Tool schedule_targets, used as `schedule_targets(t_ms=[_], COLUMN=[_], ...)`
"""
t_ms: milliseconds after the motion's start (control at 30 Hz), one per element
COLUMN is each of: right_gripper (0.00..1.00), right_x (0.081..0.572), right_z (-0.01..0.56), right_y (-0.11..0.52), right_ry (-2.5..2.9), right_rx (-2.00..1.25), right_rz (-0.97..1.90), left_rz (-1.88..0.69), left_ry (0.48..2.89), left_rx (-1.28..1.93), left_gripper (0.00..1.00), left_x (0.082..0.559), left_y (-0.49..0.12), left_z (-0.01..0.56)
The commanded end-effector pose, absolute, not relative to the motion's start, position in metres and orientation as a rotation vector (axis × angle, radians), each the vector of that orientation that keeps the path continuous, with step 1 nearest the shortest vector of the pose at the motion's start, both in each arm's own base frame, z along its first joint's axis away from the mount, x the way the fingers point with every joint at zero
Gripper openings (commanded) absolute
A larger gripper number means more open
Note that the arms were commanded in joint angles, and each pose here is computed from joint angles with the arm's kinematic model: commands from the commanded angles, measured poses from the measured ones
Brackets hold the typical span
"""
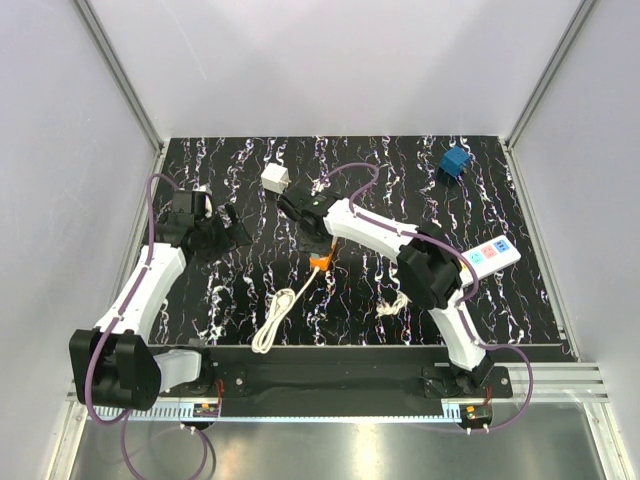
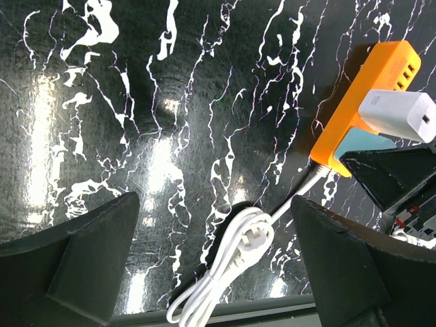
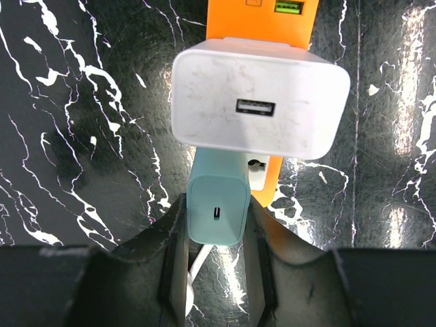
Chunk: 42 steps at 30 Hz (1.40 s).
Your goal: Insert the plug
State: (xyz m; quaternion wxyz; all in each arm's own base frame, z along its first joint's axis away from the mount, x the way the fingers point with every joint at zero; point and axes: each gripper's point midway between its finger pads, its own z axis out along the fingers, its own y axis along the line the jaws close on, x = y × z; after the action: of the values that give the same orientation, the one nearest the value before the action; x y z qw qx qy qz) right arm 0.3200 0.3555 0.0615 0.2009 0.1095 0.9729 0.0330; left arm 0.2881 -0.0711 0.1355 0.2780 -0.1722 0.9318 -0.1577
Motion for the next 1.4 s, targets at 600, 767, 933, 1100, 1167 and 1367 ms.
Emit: schedule_targets(t_ms=[600, 767, 933, 1100, 1167, 1367], right_gripper=[0.0, 0.0, 0.0, 0.0, 0.0, 0.0], right_x=[0.297, 0.298, 0.302, 0.326, 0.337, 0.388], right_z=[0.003, -0.001, -0.004, -0.004, -0.003, 0.005], right_y=[0.343, 0.347, 0.355, 0.357, 0.355, 0.34], right_ry=[2.974, 2.984, 2.976, 2.939, 2.921, 2.836], right_rx=[0.151, 0.14, 0.118, 0.128, 0.13, 0.126], right_rz=[-0.02, -0.006, 0.044, 0.063, 0.063, 0.058], left_rz=[-0.397, -0.384, -0.383, -0.33, -0.322, -0.306], left_ry=[2.457, 2.452, 2.436, 2.38, 2.367, 2.354], left_rx=[-0.461, -0.464, -0.472, -0.486, -0.489, -0.496], left_gripper=[0.99, 0.99, 0.99, 0.99, 0.99, 0.99], left_x=[0.289, 0.288, 0.288, 0.289, 0.288, 0.288], left_y=[-0.065, -0.062, -0.061, -0.052, -0.05, -0.047], left_z=[0.144, 0.145, 0.149, 0.159, 0.162, 0.164])
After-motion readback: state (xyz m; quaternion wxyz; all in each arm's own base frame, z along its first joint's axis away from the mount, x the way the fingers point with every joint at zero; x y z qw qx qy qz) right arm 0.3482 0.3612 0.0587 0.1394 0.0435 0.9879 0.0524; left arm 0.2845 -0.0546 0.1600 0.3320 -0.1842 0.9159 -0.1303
